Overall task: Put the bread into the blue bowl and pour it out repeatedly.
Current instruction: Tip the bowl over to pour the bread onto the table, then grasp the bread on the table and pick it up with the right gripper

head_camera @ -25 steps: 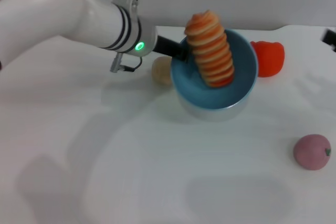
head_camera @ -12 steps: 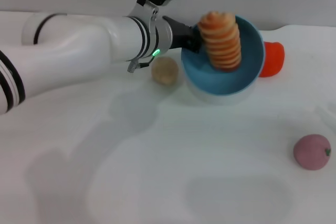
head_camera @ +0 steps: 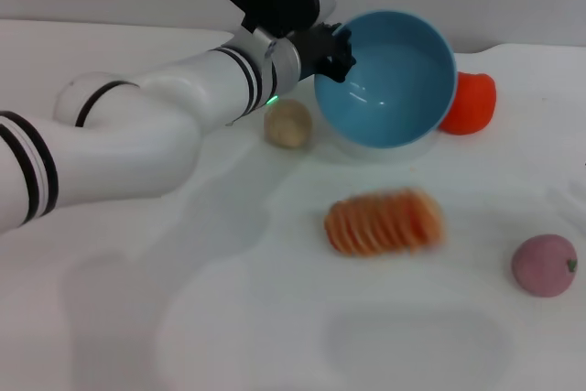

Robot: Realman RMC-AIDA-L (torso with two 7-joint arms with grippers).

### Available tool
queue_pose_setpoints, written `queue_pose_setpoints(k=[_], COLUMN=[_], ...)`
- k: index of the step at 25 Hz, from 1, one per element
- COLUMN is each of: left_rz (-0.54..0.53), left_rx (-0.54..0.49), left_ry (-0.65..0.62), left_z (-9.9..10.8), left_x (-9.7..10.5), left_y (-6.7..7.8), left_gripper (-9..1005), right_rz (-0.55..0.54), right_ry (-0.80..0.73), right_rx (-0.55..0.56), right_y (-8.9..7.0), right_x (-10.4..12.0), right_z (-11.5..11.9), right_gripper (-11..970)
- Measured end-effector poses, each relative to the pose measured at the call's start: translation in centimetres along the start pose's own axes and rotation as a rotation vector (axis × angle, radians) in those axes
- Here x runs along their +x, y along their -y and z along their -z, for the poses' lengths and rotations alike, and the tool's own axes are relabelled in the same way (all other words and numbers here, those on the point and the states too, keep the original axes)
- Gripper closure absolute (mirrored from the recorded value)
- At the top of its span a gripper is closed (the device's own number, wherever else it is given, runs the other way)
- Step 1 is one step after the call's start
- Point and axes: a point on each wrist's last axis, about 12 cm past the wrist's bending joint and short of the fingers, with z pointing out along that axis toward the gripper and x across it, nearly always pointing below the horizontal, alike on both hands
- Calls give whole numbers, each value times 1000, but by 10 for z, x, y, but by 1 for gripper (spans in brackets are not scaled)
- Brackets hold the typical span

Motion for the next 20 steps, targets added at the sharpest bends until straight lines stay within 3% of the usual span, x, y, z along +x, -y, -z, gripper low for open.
queue_pose_setpoints(k=[7,10,14,19,20], left_rz=[-59,-36,89,265,301], left_rx=[-7,-13,-15,31,43], left_ry=[72,96,56,-99,-127], left_z=[0,1,0,3,5], left_x=[-6,-10,-18,-32,-35], left_y=[3,3,-5,-25,-29], left_gripper=[979,979,979,979,979], right_rz=[0,14,70,226,226], right_ry=[-1,-3,-10,-60,-60], right_rx=[3,-2,-34,-239,-239], right_y=[0,0,-5,-32,-32], right_x=[1,0,-4,-18,-18], right_z=[1,-1,-3,-16,-16], right_gripper=[439,436,433,429,417])
